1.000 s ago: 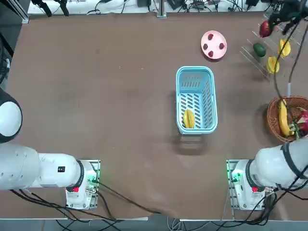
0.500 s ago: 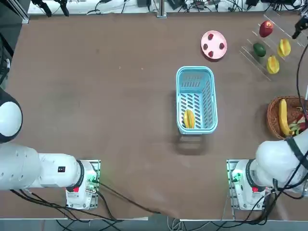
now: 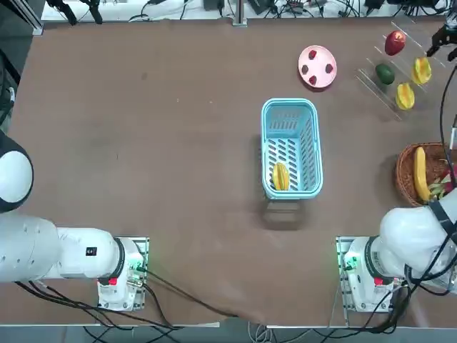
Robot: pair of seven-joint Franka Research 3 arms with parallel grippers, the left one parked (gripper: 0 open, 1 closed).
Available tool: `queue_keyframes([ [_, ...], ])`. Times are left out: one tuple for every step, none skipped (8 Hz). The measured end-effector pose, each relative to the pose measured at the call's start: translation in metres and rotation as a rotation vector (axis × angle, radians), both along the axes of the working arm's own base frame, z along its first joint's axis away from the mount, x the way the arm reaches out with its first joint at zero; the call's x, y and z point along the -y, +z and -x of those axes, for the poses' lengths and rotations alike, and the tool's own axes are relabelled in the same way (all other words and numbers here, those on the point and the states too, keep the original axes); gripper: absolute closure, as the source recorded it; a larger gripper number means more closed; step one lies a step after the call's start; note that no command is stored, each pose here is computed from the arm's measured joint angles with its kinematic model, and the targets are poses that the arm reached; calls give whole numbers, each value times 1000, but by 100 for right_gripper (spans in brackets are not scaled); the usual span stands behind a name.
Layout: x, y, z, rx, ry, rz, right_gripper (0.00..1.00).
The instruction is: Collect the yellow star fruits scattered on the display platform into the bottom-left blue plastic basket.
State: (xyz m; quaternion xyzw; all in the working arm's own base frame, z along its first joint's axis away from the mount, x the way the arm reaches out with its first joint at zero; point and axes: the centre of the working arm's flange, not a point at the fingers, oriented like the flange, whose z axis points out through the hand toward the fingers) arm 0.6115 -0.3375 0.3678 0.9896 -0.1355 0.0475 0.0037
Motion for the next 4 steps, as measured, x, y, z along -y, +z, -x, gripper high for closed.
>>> queue_keyframes([
  [5, -13, -1, 7, -14, -6, 1],
  [8, -24, -1, 3, -20, -11, 1],
  [8, -32, 0, -5, -25, -16, 1],
  [7, -33, 0, -7, -33, -20, 1],
])
